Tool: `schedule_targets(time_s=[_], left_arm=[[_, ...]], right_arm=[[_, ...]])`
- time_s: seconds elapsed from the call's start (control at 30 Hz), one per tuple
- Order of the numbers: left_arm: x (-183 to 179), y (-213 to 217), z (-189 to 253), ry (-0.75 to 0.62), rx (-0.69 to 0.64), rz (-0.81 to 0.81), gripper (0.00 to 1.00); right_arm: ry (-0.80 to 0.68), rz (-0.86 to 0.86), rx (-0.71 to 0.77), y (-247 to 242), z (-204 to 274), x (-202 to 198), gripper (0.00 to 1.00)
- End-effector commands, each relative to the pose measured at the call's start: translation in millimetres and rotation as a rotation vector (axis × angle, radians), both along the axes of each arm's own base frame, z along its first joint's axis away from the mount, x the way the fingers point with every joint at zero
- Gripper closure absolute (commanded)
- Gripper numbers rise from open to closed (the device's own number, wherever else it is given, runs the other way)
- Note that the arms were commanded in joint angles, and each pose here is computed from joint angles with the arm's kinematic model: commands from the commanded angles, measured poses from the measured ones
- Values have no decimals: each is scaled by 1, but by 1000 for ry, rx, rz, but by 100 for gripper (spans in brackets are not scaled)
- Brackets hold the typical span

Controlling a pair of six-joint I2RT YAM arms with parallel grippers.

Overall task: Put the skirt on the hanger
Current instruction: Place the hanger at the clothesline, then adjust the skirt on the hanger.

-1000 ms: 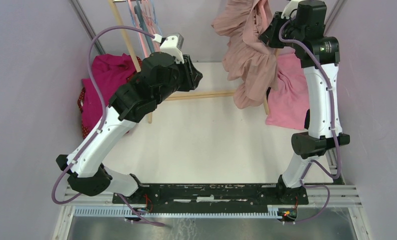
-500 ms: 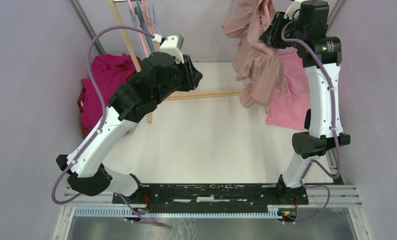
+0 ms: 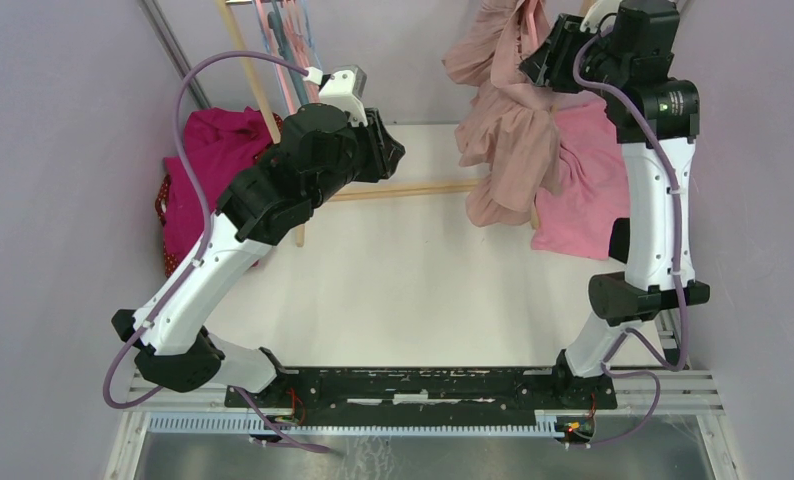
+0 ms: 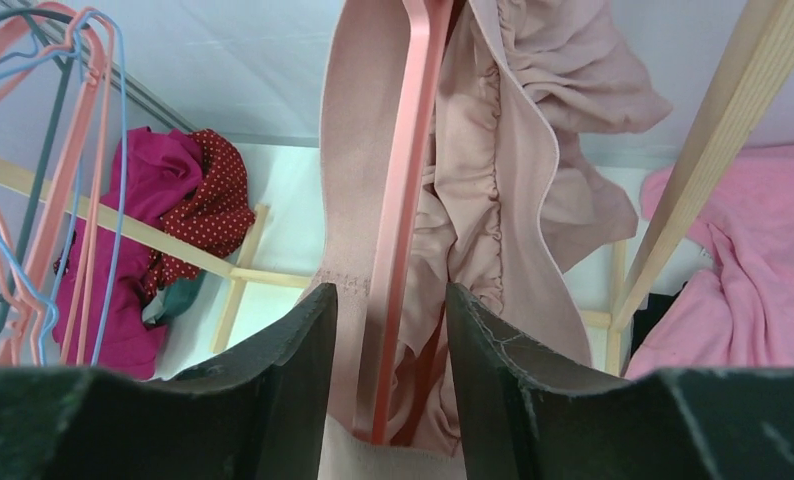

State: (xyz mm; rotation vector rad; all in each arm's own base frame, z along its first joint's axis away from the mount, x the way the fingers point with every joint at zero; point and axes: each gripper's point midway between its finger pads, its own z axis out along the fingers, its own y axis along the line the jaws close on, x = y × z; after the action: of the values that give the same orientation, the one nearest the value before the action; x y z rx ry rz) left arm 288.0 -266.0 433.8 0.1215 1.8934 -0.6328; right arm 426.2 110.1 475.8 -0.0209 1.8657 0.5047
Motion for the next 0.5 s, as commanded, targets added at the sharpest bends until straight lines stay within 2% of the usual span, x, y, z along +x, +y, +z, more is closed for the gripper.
schedule_targets(time_s=[0.0,0.2,0.47], left_arm=[[-2,3,23,-61,-25,-7,63],[-3,1,20,-51,-26,-13,63],[-6,-1,11,-33,-29,-29,65]], right_arm=[[-153,-7,27,-5,50,-26,50],[-128,-16,14,-11,46,-57,49],[-10,-14,-19,-18,-7,-101,45]])
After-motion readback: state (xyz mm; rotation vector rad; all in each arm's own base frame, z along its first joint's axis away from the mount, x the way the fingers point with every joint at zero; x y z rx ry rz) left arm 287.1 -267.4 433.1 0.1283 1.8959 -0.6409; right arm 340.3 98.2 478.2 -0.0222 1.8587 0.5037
